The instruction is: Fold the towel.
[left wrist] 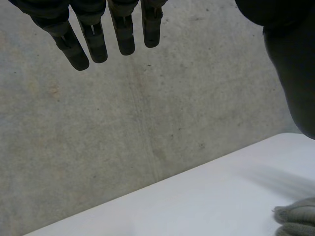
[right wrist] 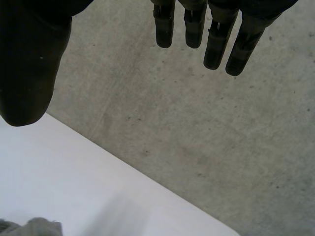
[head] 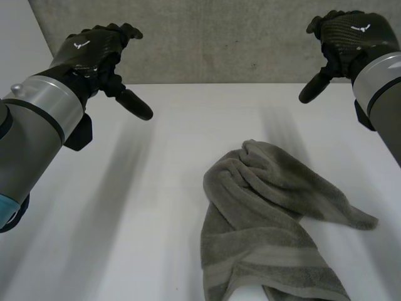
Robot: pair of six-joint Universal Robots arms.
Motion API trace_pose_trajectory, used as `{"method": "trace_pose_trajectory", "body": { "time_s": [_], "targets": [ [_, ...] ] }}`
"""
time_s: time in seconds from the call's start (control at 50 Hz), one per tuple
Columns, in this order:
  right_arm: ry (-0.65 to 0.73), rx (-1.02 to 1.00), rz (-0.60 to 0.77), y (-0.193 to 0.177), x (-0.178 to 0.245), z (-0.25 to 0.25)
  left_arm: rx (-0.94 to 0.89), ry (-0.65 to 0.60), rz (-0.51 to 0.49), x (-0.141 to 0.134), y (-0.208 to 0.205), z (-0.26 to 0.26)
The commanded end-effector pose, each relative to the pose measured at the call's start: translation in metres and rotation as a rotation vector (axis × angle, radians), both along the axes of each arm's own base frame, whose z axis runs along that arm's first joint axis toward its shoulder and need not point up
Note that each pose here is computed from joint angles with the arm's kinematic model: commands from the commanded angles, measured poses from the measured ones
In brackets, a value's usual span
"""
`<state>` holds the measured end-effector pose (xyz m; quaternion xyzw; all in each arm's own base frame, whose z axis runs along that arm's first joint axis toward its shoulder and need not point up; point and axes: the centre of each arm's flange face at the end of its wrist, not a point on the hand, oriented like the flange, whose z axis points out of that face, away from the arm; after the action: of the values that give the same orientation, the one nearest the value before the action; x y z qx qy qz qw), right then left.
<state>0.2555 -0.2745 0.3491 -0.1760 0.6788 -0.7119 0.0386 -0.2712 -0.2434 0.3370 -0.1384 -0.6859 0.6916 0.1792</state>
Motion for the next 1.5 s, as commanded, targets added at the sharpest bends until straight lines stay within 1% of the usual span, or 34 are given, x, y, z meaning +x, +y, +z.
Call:
{"method": "trace_pose_trajectory", "body": {
  "time_s": [0.02, 0.04, 0.06, 0.1, 0.12, 0.14, 0.16, 0.2, 0.22, 0.26, 0.32, 0.36, 0.44, 0.48, 0.5, 0.58, 0.7, 0.78, 0.9, 1.02, 1.12, 1.18, 1.2, 1.22, 1.24, 1.28, 1.3, 1.34, 1.36, 1.38, 1.4, 1.44, 1.46, 1.5],
  "targets": [
    [0.192, -0.016, 0.052, -0.005, -0.009, 0.004, 0.021, -0.049, -0.093, -0.015, 0.017, -0.011],
    [0.261, 0.013, 0.074, -0.006, -0.014, -0.002, 0.027, -0.083, -0.146, -0.022, 0.026, -0.017],
    [0.262, 0.013, 0.074, -0.006, -0.014, -0.002, 0.027, -0.084, -0.146, -0.022, 0.026, -0.017],
    [0.36, 0.115, 0.116, -0.006, -0.027, -0.019, 0.042, -0.18, -0.255, -0.036, 0.041, -0.037],
    [0.36, 0.116, 0.117, -0.006, -0.028, -0.019, 0.042, -0.181, -0.256, -0.036, 0.041, -0.037],
    [0.377, 0.179, 0.141, -0.005, -0.033, -0.03, 0.049, -0.229, -0.301, -0.041, 0.047, -0.048],
    [0.377, 0.18, 0.141, -0.005, -0.033, -0.031, 0.049, -0.23, -0.302, -0.041, 0.047, -0.049],
    [0.389, 0.281, 0.18, -0.005, -0.041, -0.056, 0.073, -0.317, -0.383, -0.052, 0.061, -0.073],
    [0.389, 0.281, 0.181, -0.005, -0.041, -0.057, 0.073, -0.317, -0.383, -0.052, 0.061, -0.073],
    [0.381, 0.345, 0.217, -0.005, -0.049, -0.083, 0.115, -0.382, -0.461, -0.063, 0.079, -0.099],
    [0.371, 0.367, 0.231, -0.005, -0.053, -0.095, 0.145, -0.404, -0.488, -0.066, 0.086, -0.112],
    [0.353, 0.406, 0.256, -0.001, -0.06, -0.119, 0.192, -0.433, -0.517, -0.069, 0.094, -0.131],
    [0.352, 0.417, 0.276, 0.006, -0.063, -0.137, 0.222, -0.45, -0.533, -0.07, 0.097, -0.145],
    [0.365, 0.421, 0.28, 0.013, -0.067, -0.154, 0.223, -0.45, -0.585, -0.078, 0.107, -0.153],
    [0.365, 0.421, 0.28, 0.013, -0.067, -0.154, 0.223, -0.45, -0.586, -0.078, 0.107, -0.153],
    [0.379, 0.397, 0.261, 0.018, -0.072, -0.171, 0.215, -0.437, -0.647, -0.087, 0.116, -0.161],
    [0.369, 0.353, 0.229, 0.016, -0.076, -0.177, 0.173, -0.419, -0.681, -0.097, 0.123, -0.166],
    [0.366, 0.333, 0.188, 0.01, -0.085, -0.177, 0.142, -0.417, -0.724, -0.108, 0.132, -0.175],
    [0.351, 0.325, 0.136, 0.002, -0.098, -0.175, 0.161, -0.448, -0.768, -0.124, 0.14, -0.197],
    [0.307, 0.302, 0.088, -0.004, -0.107, -0.17, 0.19, -0.469, -0.775, -0.131, 0.138, -0.212],
    [0.281, 0.302, 0.068, -0.006, -0.111, -0.17, 0.17, -0.444, -0.751, -0.138, 0.129, -0.204],
    [0.281, 0.296, 0.067, -0.005, -0.111, -0.169, 0.162, -0.432, -0.729, -0.137, 0.123, -0.199],
    [0.281, 0.296, 0.067, -0.005, -0.111, -0.169, 0.142, -0.417, -0.695, -0.136, 0.116, -0.19],
    [0.279, 0.296, 0.066, -0.005, -0.111, -0.169, 0.12, -0.395, -0.638, -0.132, 0.105, -0.178],
    [0.279, 0.296, 0.066, -0.005, -0.111, -0.169, 0.119, -0.394, -0.637, -0.132, 0.105, -0.178],
    [0.279, 0.299, 0.07, -0.003, -0.11, -0.171, 0.08, -0.347, -0.5, -0.121, 0.079, -0.158],
    [0.279, 0.299, 0.07, -0.003, -0.11, -0.171, 0.079, -0.347, -0.499, -0.121, 0.079, -0.158],
    [0.279, 0.299, 0.071, -0.001, -0.11, -0.174, 0.047, -0.314, -0.374, -0.104, 0.057, -0.142],
    [0.279, 0.299, 0.071, -0.001, -0.11, -0.174, 0.047, -0.314, -0.374, -0.104, 0.057, -0.142],
    [0.279, 0.299, 0.071, 0.0, -0.11, -0.175, 0.037, -0.303, -0.311, -0.094, 0.044, -0.138],
    [0.279, 0.299, 0.071, 0.0, -0.11, -0.175, 0.037, -0.303, -0.31, -0.094, 0.044, -0.138],
    [0.281, 0.303, 0.08, 0.003, -0.108, -0.177, 0.038, -0.295, -0.178, -0.065, 0.01, -0.137],
    [0.281, 0.303, 0.08, 0.003, -0.108, -0.177, 0.038, -0.295, -0.178, -0.065, 0.01, -0.137],
    [0.28, 0.311, 0.092, 0.008, -0.105, -0.179, 0.068, -0.299, -0.069, -0.034, -0.02, -0.145]
  ]
}}
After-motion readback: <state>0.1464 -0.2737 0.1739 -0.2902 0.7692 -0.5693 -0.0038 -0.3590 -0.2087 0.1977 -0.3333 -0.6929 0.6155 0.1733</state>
